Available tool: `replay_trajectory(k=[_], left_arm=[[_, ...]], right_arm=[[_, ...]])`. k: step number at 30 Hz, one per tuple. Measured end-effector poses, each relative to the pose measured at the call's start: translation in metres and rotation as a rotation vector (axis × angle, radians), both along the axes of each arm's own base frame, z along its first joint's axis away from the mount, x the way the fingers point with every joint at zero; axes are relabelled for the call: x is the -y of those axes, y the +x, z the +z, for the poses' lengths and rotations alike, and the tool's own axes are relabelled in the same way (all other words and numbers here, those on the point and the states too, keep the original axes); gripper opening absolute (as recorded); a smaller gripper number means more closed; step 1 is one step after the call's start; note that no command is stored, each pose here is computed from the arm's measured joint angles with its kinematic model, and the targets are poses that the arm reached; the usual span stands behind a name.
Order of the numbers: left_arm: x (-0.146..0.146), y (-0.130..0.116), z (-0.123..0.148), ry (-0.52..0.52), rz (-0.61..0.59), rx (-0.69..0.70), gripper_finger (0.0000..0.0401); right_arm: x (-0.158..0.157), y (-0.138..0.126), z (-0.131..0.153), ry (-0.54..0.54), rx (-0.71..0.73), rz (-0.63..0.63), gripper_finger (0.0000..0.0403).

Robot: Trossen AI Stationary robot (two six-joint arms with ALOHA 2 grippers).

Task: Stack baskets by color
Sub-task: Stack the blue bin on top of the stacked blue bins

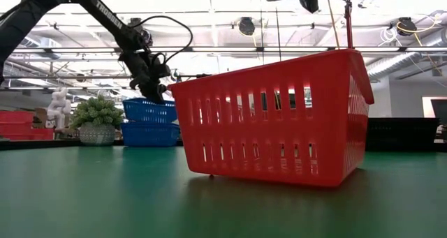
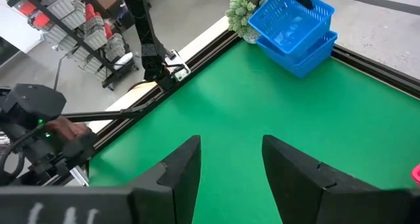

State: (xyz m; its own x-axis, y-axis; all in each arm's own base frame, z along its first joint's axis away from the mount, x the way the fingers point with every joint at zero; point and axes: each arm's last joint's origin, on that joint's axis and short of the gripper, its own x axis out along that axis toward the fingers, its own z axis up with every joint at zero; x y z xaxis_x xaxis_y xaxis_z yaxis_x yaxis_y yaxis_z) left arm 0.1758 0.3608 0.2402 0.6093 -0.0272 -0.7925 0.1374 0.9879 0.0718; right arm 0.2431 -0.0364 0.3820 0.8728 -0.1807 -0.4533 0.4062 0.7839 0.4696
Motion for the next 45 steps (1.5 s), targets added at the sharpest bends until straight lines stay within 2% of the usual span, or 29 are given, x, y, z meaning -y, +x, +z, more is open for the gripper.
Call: replay_trajectory(k=[7, 18, 28, 45], left_arm=[[-0.003, -0.008, -0.003, -0.03, 0.031, 0.018, 0.0004], [0.003, -0.01, -0.03, -0.08, 0.036, 0.037, 0.0006], [-0.005, -0.007, -0.029, -0.028, 0.082, 0.067, 0.0009], [-0.004, -0.008, -0.031, -0.088, 0.145, 0.058, 0.0013]], right_arm=[[0.0, 0.0, 0.0, -0.002, 0.0, -0.004, 0.0155], [0.001, 0.0, 0.001, -0.013, 0.006, -0.024, 0.0155], [0.001, 0.001, 0.003, -0.018, 0.031, -0.023, 0.0155], [0.001, 0.001, 0.003, -0.033, 0.027, -0.015, 0.0155]])
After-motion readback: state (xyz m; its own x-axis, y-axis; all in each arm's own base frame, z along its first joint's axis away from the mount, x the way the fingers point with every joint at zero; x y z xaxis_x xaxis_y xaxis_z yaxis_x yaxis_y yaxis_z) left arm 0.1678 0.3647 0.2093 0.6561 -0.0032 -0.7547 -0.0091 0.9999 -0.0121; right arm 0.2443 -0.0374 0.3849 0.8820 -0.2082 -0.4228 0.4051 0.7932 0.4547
